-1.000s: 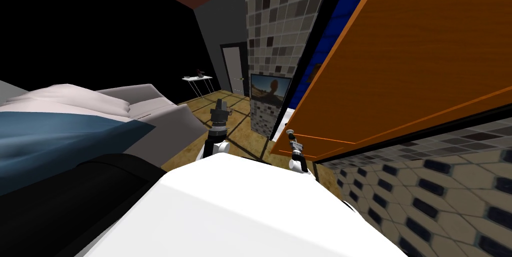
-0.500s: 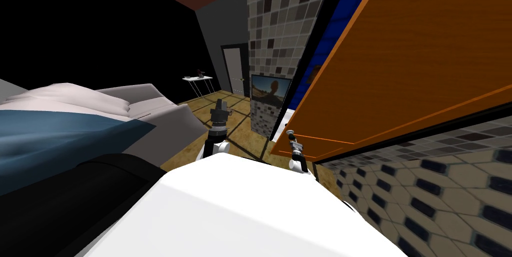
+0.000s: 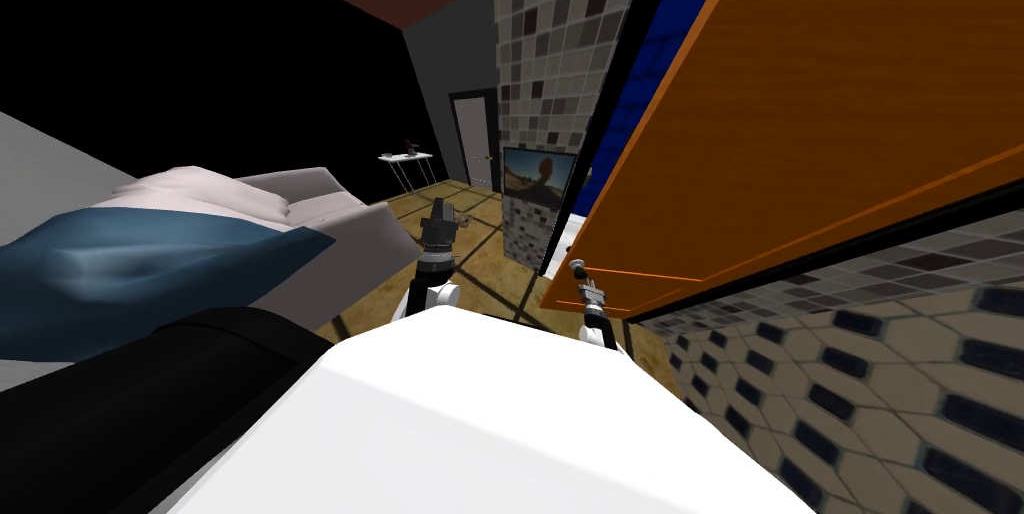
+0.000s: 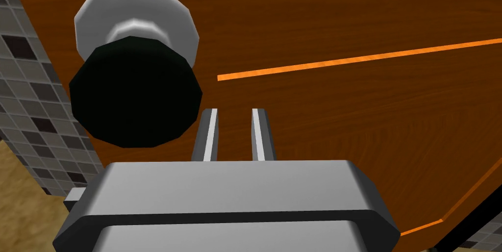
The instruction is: Pull the door open
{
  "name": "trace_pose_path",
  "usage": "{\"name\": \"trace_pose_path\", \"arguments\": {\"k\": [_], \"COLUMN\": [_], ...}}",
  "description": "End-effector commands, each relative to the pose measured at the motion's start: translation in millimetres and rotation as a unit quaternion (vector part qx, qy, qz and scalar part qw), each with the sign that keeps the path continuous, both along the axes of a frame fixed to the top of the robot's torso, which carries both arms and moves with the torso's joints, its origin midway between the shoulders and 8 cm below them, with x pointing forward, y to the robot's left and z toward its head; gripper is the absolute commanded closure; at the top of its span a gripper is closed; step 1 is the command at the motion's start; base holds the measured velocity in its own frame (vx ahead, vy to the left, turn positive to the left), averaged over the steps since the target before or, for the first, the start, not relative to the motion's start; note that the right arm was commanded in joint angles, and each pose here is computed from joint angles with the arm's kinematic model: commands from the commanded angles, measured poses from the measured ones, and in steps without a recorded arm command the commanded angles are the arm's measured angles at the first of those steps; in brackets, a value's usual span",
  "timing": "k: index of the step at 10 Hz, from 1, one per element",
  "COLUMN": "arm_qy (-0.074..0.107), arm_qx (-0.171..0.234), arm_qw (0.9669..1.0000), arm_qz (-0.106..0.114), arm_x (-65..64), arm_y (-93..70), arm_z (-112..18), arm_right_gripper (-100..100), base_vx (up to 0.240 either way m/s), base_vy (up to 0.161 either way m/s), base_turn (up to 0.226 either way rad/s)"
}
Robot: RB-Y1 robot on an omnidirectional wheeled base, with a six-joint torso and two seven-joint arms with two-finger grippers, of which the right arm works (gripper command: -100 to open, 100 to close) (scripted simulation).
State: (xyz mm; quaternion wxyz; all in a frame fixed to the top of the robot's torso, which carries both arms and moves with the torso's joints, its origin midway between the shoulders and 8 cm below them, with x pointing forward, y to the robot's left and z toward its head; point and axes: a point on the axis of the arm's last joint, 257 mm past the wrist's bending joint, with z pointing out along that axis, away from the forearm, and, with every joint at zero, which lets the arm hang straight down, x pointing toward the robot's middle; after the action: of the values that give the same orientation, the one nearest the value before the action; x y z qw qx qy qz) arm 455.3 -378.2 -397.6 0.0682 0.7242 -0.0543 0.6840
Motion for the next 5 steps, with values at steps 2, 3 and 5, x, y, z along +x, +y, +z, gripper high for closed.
{"name": "trace_pose_path", "arguments": {"k": [2,3,5], "arm_qy": [-0.014,-0.020,-0.025], "arm_qx": [0.006,0.007,0.008], "arm_qw": [0.9995,0.9991,0.9986], "arm_qz": [0.026,0.038,0.047], "arm_x": [-1.1,-4.6,-7.6], "arm_y": [24.9,32.4,38.6], "arm_z": [2.8,4.0,4.9], "arm_right_gripper": [-100,-100,-100], "base_vx": [-0.099,-0.119,-0.112], "base_vy": [-0.056,-0.071,-0.063], "base_turn": [0.074,0.070,0.090]}}
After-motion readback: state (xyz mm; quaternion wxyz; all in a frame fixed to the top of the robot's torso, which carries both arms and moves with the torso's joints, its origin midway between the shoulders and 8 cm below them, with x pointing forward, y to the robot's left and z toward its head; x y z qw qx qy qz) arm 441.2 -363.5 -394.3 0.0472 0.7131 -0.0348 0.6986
